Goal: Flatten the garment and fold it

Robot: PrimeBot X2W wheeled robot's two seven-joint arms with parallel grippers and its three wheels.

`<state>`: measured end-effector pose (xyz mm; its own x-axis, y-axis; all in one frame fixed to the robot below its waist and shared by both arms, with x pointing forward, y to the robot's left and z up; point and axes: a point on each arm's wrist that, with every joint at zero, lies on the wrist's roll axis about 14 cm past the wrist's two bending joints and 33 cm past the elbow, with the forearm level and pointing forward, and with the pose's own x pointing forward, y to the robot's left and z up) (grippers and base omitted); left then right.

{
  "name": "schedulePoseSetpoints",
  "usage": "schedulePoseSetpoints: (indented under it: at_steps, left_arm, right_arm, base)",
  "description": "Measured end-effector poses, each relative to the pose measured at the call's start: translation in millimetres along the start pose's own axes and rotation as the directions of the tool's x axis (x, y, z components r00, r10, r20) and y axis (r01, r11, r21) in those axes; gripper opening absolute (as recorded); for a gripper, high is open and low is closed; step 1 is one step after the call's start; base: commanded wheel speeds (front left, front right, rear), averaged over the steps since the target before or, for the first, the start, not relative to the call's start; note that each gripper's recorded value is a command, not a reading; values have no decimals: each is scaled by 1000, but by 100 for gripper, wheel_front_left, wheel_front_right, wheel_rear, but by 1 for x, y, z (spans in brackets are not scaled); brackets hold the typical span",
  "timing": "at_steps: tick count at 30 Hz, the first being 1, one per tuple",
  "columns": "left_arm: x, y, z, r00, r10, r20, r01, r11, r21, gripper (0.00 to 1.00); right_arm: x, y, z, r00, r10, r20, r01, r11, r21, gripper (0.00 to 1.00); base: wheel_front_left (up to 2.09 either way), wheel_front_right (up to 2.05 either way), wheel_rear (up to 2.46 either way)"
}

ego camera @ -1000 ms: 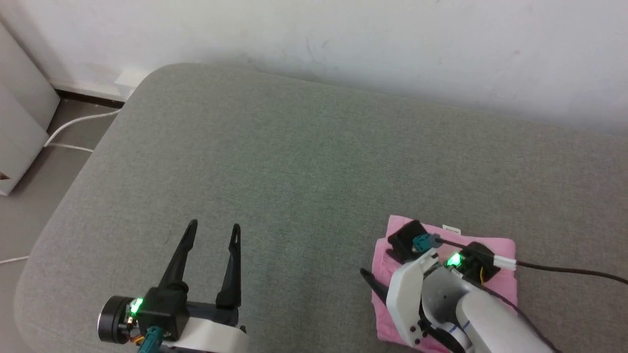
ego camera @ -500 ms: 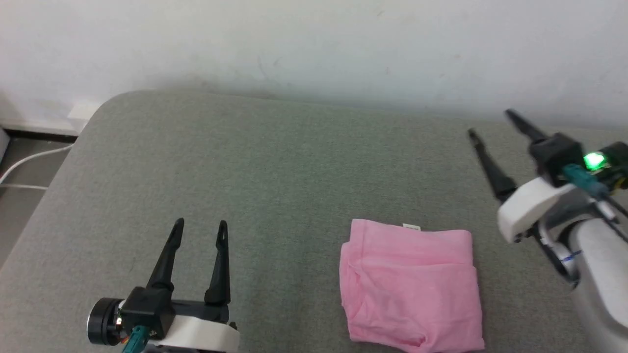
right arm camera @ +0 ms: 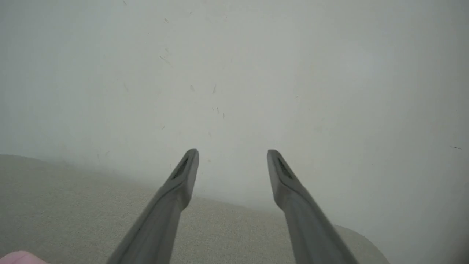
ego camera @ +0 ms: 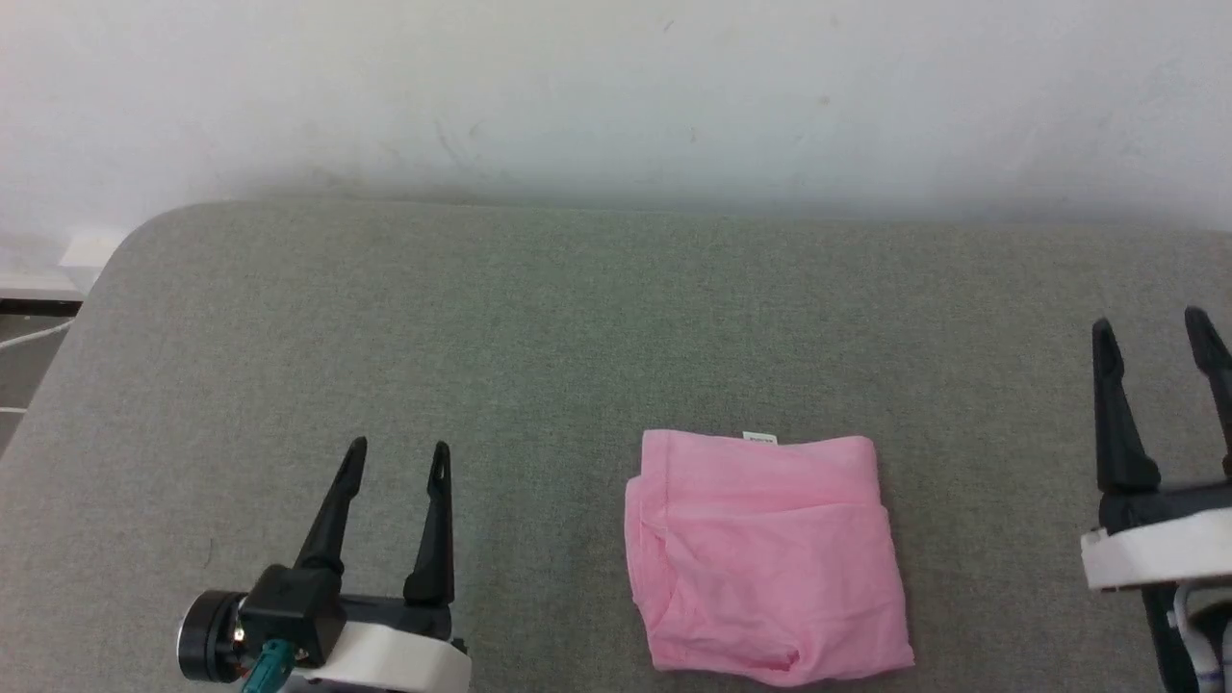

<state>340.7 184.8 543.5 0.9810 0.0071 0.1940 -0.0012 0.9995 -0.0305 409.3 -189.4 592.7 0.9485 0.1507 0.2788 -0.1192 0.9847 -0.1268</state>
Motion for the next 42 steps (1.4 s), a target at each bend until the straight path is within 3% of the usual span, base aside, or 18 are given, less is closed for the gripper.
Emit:
schedulePoseSetpoints:
  at_steps: [9,17,20,24,28,36,40,42]
  left_arm:
    - [3,-2,-4,1000,-8,-12,8,1000,9,100]
    - [4,-1,-6,1000,-5,-16,5,1000,10,100]
    - [4,-1,-7,1000,-5,-20,5,1000,11,100]
    - [4,-1,-12,999,-4,-37,5,1000,13,100]
    - [5,0,-19,998,0,-57,1,1000,17,100]
    - [8,0,-30,996,0,-90,2,1000,21,100]
    - [9,4,-30,996,13,-90,-11,1000,27,100]
    - [8,7,-31,995,22,-97,-19,999,31,100]
  right_arm:
    - [-42,19,-24,996,-39,-75,46,994,99,100]
    - [-45,30,-33,994,3,-107,7,996,88,100]
    - [-45,36,-45,980,37,-194,-12,992,127,100]
    - [-52,49,-77,906,149,-396,-80,979,185,100]
    - [-63,69,-99,780,291,-554,-121,939,323,100]
    - [-70,107,-124,542,506,-671,-99,832,546,100]
    - [-80,115,-150,415,527,-742,-83,834,546,100]
    - [-80,121,-158,392,537,-747,-71,827,557,100]
  base:
    - [0,0,0]
    - [0,0,0]
    - [0,0,0]
    - [0,0,0]
    - [0,0,0]
    - [0,0,0]
    - [0,0,0]
    - [0,0,0]
